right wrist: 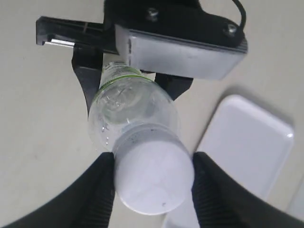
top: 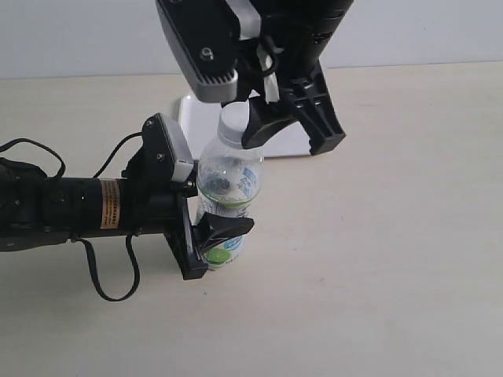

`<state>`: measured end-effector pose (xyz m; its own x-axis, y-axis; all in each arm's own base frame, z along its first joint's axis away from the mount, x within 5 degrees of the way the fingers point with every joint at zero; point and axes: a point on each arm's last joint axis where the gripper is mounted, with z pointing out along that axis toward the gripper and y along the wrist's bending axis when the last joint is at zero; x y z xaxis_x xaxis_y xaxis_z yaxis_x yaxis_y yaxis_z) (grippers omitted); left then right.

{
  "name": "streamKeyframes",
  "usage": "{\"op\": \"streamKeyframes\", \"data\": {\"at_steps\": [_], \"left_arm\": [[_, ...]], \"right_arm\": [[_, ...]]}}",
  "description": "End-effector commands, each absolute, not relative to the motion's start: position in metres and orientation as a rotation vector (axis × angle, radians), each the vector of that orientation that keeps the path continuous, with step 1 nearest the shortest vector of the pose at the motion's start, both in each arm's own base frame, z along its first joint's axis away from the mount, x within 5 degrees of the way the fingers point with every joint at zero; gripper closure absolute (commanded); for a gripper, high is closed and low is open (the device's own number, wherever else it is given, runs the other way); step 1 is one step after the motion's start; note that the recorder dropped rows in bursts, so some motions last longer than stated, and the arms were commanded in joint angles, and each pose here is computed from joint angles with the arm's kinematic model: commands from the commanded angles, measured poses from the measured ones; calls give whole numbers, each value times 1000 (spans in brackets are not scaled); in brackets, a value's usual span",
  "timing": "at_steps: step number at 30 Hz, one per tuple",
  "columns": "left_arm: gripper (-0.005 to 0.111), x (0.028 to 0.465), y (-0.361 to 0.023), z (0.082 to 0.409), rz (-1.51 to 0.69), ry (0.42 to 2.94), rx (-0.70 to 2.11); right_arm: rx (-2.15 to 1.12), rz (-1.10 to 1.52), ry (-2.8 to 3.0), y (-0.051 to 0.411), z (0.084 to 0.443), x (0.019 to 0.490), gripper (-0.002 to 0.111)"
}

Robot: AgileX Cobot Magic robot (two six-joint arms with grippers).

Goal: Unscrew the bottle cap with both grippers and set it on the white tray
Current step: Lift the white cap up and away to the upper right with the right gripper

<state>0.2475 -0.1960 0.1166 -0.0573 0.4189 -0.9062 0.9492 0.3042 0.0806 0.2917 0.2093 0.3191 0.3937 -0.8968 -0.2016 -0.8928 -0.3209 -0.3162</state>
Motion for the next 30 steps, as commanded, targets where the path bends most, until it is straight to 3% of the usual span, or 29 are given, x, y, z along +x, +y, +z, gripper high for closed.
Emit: {"op": "streamKeyframes", "data": {"at_steps": [1, 16, 25, 30], "left_arm": [[107, 246, -198, 117, -731, 1637, 1270], [107, 246, -198, 117, -728, 1637, 1273], [107, 246, -197, 117, -727, 1640, 1265], [107, 250, -197, 119, -720, 1659, 1200]], "right_arm": [[-2425, -135, 1237, 208, 324, 295, 108], [-2593, -248, 859, 205, 330, 293, 108], [-2434, -265, 899, 193, 373, 267, 108], [-2144, -271, 1283, 178, 399, 255, 108]]}}
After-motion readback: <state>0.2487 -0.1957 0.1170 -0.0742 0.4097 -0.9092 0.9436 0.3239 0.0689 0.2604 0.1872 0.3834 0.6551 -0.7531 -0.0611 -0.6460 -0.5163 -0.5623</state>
